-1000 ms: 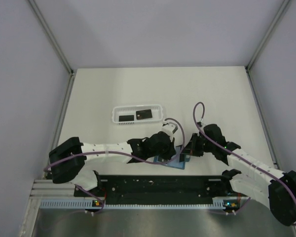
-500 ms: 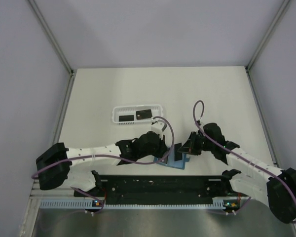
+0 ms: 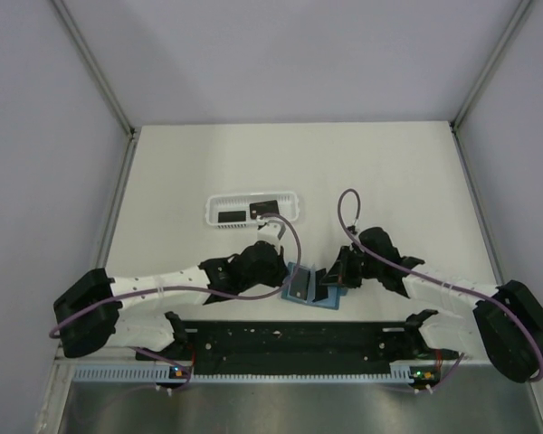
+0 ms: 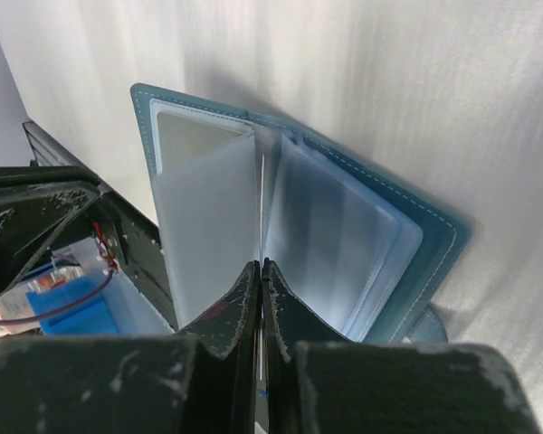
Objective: Put the credit cards into the card holder
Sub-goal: Insert the credit card into the card holder.
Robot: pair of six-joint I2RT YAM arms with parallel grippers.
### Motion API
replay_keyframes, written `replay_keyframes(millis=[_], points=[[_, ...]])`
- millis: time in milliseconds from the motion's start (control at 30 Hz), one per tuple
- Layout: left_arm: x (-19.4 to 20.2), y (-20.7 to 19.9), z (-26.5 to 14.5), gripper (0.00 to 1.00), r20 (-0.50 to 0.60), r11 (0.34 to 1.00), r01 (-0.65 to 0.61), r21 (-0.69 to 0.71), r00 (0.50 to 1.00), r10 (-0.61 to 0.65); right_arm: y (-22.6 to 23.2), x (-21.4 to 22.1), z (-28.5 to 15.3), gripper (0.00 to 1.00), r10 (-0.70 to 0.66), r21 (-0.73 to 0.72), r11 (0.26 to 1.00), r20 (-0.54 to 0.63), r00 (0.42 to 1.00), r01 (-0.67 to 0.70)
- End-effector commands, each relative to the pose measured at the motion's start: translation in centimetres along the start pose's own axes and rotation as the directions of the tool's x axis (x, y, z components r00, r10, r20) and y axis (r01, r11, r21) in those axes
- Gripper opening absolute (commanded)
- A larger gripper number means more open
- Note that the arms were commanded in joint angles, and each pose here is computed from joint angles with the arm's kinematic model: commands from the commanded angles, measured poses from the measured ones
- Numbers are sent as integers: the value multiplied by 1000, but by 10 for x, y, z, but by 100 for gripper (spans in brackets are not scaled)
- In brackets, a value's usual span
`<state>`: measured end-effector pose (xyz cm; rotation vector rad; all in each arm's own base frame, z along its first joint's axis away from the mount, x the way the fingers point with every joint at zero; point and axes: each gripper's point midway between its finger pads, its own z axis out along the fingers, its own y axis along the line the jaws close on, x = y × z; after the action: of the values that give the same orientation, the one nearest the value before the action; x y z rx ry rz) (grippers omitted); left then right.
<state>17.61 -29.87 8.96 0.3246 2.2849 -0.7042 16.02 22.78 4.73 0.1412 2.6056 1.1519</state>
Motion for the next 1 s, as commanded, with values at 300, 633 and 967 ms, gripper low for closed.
replay_keyframes(millis=[300,633,967], points=[[25,25,19,0,-94,995,-26,-95,995,17,37,-19,6,0,-54,-58,997,69,996,58],[47,31,25,0,-157,995,-21,-102,988,4,43,-13,15,0,-60,-76,995,41,997,63],[56,31,24,0,-170,995,-10,-94,985,-6,40,-7,24,0,-59,-60,996,23,998,61]])
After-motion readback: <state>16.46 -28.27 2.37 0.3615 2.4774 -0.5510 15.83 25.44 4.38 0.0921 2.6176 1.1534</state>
